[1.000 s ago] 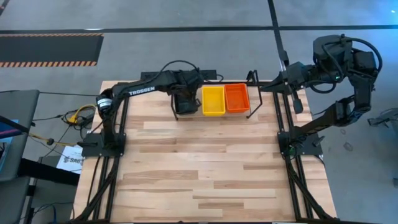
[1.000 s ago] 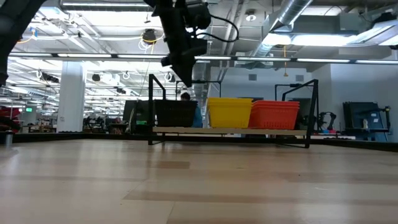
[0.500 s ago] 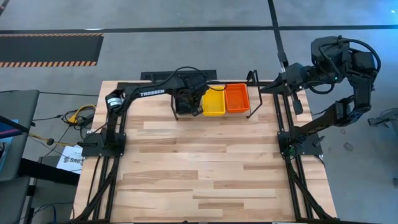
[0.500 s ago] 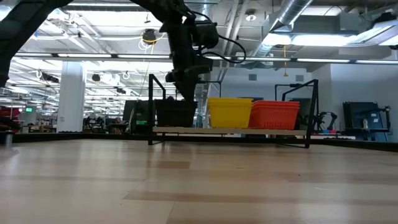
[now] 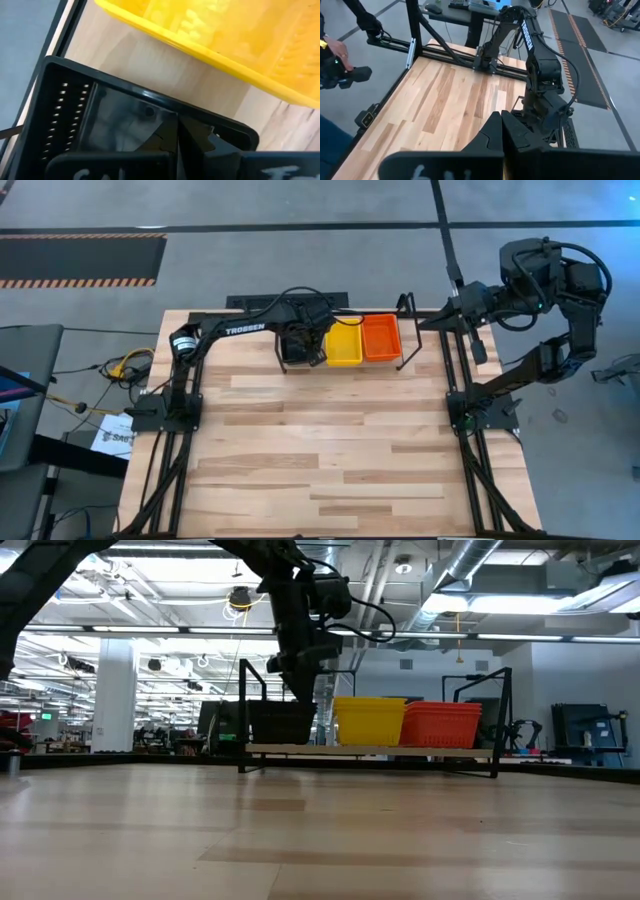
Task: Stack baskets on shelf by color
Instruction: Adjust all the bins on the shelf
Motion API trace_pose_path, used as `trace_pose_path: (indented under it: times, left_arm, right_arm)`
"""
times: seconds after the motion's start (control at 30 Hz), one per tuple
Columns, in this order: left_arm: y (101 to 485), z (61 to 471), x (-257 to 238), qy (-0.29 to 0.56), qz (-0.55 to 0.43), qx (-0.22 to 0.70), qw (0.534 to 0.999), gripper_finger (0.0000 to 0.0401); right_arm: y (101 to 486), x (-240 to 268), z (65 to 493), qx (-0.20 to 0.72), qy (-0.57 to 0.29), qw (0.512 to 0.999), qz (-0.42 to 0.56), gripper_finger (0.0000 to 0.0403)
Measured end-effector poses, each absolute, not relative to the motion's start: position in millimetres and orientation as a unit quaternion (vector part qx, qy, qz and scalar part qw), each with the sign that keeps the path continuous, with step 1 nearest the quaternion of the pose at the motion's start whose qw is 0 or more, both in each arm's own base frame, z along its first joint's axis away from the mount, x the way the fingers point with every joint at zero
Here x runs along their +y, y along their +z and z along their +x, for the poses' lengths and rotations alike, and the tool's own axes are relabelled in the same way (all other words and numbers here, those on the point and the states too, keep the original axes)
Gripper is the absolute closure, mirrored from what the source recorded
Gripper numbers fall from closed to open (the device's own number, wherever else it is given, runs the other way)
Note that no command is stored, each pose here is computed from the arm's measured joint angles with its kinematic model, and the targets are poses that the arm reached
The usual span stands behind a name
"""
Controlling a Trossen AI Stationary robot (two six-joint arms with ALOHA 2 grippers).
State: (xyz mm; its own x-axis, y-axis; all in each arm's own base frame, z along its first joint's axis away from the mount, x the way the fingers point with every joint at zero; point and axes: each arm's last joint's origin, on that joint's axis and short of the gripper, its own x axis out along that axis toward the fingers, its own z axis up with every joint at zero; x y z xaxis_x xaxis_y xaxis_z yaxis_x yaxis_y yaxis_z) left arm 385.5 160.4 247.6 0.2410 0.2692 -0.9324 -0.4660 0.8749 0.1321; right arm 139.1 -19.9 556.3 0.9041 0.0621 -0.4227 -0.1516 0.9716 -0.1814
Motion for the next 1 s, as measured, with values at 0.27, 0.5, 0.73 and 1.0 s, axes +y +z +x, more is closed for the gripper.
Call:
trace_pose_path:
  times: [0.27, 0.5, 0.73, 1.0]
  left_arm:
    - [248.4, 389.8, 156.6, 0.226, -0.089, 0.558, 0.793, 0.0401]
    - [248.8, 395.4, 144.7, 0.213, -0.083, 0.554, 0.800, 0.0401]
    - [249.0, 401.6, 126.9, 0.198, -0.074, 0.554, 0.805, 0.0401]
    - [249.0, 404.3, 117.9, 0.195, -0.077, 0.553, 0.806, 0.0401]
  right_arm:
    - [556.3, -19.9, 139.1, 0.212, 0.055, 0.970, -0.106, 0.0400]
    - [556.3, -19.9, 139.1, 0.212, 0.056, 0.970, -0.109, 0.0400]
    - [556.3, -19.9, 139.1, 0.212, 0.056, 0.970, -0.110, 0.0400]
    - [556.3, -19.9, 139.1, 0.212, 0.056, 0.970, -0.110, 0.0400]
